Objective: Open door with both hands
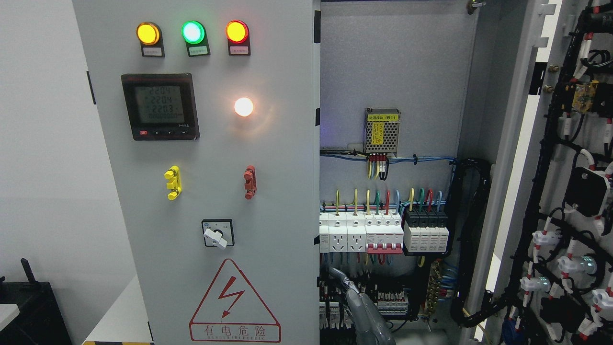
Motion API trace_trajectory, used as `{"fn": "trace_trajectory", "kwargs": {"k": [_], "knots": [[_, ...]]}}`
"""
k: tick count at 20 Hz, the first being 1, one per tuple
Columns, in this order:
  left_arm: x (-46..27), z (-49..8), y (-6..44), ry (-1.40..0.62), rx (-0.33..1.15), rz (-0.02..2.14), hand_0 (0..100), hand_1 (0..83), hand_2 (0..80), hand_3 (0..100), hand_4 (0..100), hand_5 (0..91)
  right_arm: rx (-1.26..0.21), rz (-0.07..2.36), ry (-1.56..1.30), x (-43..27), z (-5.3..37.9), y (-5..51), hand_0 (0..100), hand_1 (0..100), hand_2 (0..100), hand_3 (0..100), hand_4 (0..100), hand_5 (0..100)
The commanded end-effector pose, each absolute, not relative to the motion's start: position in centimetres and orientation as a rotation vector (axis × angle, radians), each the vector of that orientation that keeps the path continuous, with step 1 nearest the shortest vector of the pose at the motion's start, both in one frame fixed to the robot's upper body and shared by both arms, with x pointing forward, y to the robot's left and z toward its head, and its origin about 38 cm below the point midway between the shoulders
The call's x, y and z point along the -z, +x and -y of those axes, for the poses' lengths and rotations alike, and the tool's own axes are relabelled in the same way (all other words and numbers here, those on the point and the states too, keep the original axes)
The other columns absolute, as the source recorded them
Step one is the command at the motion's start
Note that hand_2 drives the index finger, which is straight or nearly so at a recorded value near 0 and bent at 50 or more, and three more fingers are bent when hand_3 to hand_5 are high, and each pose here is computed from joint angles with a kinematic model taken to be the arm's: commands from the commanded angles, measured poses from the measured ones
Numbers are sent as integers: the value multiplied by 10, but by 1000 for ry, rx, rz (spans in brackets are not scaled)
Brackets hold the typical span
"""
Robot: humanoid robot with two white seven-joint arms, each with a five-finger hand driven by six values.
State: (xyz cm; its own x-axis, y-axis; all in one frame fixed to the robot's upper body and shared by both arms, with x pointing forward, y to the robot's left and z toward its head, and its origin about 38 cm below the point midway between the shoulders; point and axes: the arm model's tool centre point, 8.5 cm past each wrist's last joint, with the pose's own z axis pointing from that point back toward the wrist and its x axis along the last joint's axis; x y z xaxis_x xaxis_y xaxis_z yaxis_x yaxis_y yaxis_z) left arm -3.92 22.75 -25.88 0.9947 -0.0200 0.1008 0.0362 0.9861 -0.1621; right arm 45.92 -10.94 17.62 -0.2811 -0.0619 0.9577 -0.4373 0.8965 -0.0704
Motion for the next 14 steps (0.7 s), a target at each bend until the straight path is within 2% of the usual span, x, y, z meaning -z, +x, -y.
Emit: {"fn": "trace_trajectory", "kwargs": {"k": [1,14], "knots": [[259,-228,-39,-158,27,99,0,0,0,0,42,0,-393,1831,357,-178,112,466,0,0,0,0,0,0],[259,-228,-39,-160,27,99,0,0,0,0,42,0,-407,1820,346,-180,111,476,0,0,0,0,0,0]]}}
